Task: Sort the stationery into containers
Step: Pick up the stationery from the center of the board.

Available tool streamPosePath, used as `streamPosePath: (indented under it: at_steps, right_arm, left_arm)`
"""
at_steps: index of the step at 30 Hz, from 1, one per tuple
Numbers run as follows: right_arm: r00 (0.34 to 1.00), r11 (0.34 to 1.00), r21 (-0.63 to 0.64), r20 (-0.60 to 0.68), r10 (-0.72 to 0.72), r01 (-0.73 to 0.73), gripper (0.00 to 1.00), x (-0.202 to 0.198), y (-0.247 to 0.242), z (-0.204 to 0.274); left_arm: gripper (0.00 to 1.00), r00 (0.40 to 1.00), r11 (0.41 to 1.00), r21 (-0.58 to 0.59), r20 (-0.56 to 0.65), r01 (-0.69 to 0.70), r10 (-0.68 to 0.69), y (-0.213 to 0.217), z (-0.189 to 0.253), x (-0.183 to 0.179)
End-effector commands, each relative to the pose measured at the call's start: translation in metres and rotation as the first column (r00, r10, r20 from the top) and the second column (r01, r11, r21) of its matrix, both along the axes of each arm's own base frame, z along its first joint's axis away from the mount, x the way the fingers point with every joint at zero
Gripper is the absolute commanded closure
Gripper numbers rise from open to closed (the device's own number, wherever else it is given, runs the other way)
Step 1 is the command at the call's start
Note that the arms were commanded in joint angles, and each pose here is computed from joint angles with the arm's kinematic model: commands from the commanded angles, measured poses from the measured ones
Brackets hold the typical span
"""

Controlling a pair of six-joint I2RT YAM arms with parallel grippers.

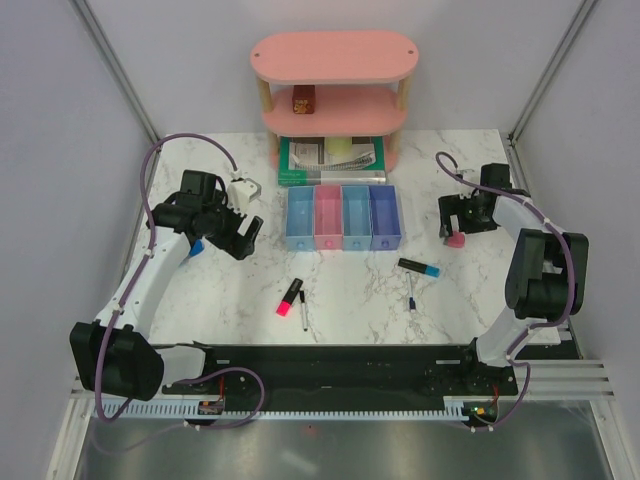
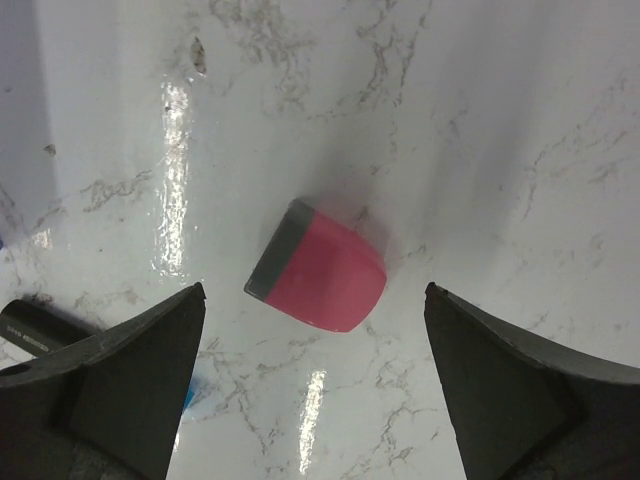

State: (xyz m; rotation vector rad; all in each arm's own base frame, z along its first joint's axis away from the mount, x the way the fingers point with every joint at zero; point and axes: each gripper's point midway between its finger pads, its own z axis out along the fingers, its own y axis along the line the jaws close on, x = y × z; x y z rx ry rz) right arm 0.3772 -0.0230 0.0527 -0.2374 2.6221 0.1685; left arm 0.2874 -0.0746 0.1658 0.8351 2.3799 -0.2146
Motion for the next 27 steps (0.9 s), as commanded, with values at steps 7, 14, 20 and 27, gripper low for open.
streamPosePath:
  at_steps: [7, 14, 20, 27]
  right_arm:
    - [0.975, 0.975, 0.001, 0.023, -0.220, 0.220, 0.02, -0.005, -0.011, -0.005]
    - [0.964, 0.964, 0.009, 0.021, -0.264, 0.264, 0.11, -0.001, -0.013, -0.015]
    - [0.959, 0.959, 0.002, 0.007, -0.283, 0.283, 0.21, -0.003, -0.013, -0.023]
    - [0.962, 0.962, -0.015, -0.014, -0.273, 0.272, 0.28, -0.008, -0.007, -0.031]
  left_arm:
    - [0.02, 0.999, 1.000, -0.023, 0.032, 0.006, -0.005, -0.004, 0.007, 0.008]
    - [0.02, 0.999, 1.000, -0.026, 0.037, 0.017, -0.016, -0.005, 0.006, 0.006]
    - [0.02, 0.999, 0.999, -0.037, 0.030, 0.020, -0.019, -0.007, 0.002, 0.004]
    - [0.02, 0.999, 0.999, -0.045, 0.035, 0.019, -0.018, -0.008, 0.004, 0.005]
